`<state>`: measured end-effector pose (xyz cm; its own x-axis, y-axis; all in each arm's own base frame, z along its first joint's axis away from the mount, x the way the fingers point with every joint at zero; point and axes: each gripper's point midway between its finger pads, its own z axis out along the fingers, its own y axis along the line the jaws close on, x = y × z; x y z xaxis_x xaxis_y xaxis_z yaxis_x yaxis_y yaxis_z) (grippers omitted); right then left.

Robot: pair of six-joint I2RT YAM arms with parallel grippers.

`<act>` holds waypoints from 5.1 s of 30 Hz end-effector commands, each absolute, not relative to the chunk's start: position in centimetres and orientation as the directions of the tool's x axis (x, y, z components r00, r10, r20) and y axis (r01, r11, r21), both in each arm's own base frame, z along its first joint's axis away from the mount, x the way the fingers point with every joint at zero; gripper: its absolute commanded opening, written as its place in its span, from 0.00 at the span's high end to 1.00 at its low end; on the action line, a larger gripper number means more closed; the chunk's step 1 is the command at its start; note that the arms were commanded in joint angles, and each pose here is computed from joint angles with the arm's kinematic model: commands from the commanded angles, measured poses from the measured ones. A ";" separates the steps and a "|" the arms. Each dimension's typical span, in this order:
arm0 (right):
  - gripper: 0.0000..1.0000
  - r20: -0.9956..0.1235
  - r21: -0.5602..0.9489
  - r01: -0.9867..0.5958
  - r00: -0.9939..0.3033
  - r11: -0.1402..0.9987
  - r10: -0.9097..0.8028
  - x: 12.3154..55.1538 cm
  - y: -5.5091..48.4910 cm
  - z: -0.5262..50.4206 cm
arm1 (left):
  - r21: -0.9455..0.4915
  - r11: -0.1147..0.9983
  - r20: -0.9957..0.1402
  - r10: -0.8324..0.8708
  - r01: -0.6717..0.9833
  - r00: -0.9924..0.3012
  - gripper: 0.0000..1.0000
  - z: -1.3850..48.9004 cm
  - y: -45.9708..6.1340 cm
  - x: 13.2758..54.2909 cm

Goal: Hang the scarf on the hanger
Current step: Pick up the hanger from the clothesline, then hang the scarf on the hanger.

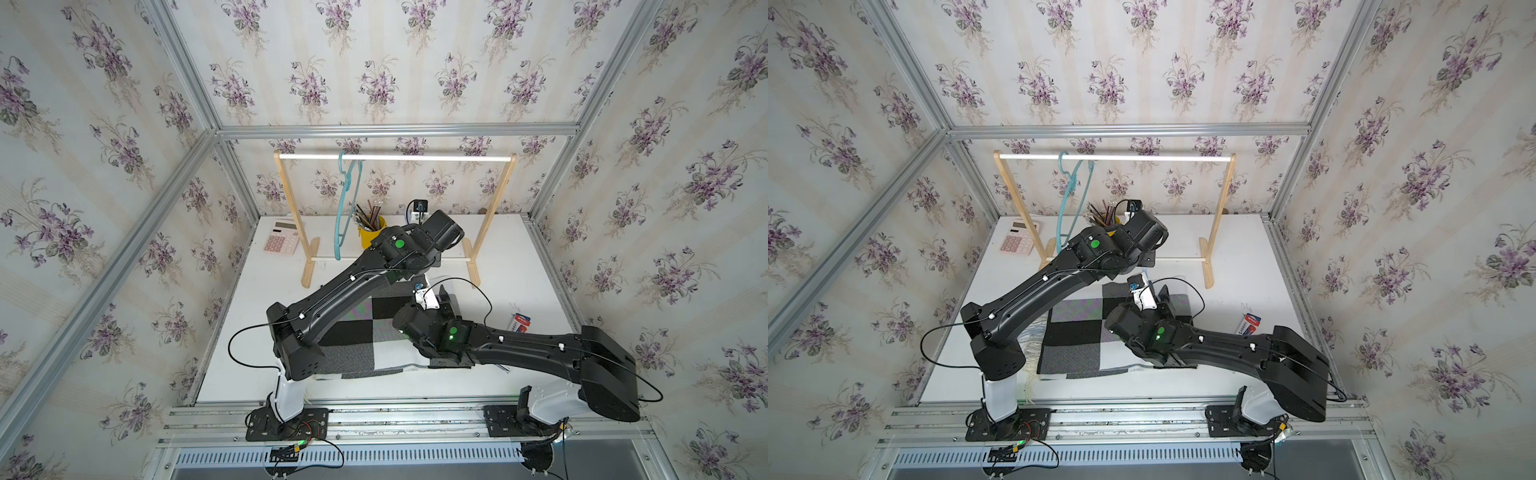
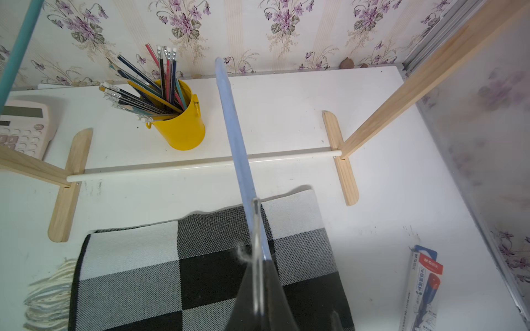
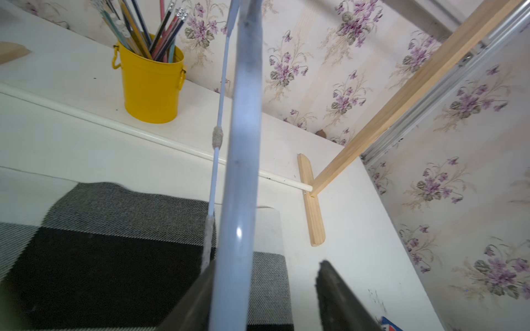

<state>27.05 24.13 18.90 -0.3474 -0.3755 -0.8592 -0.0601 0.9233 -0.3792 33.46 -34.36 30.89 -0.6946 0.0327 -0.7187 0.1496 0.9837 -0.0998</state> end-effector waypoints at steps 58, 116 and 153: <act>1.00 -0.341 0.648 0.085 -0.856 0.757 0.388 26.2 13.0 4.7 | -0.501 0.814 -0.557 -0.042 0.295 -0.829 1.00 17.9 -22.7 23.7; 1.00 -0.420 0.749 -0.167 -0.868 0.641 0.265 25.3 20.0 14.0 | -0.623 0.773 -0.379 -0.163 0.121 -0.911 1.00 12.7 -21.8 26.1; 0.50 -0.231 0.834 -0.142 -0.968 0.534 0.103 23.7 38.6 6.7 | -0.605 0.774 -0.441 -0.129 0.188 -0.888 1.00 13.7 -20.8 24.5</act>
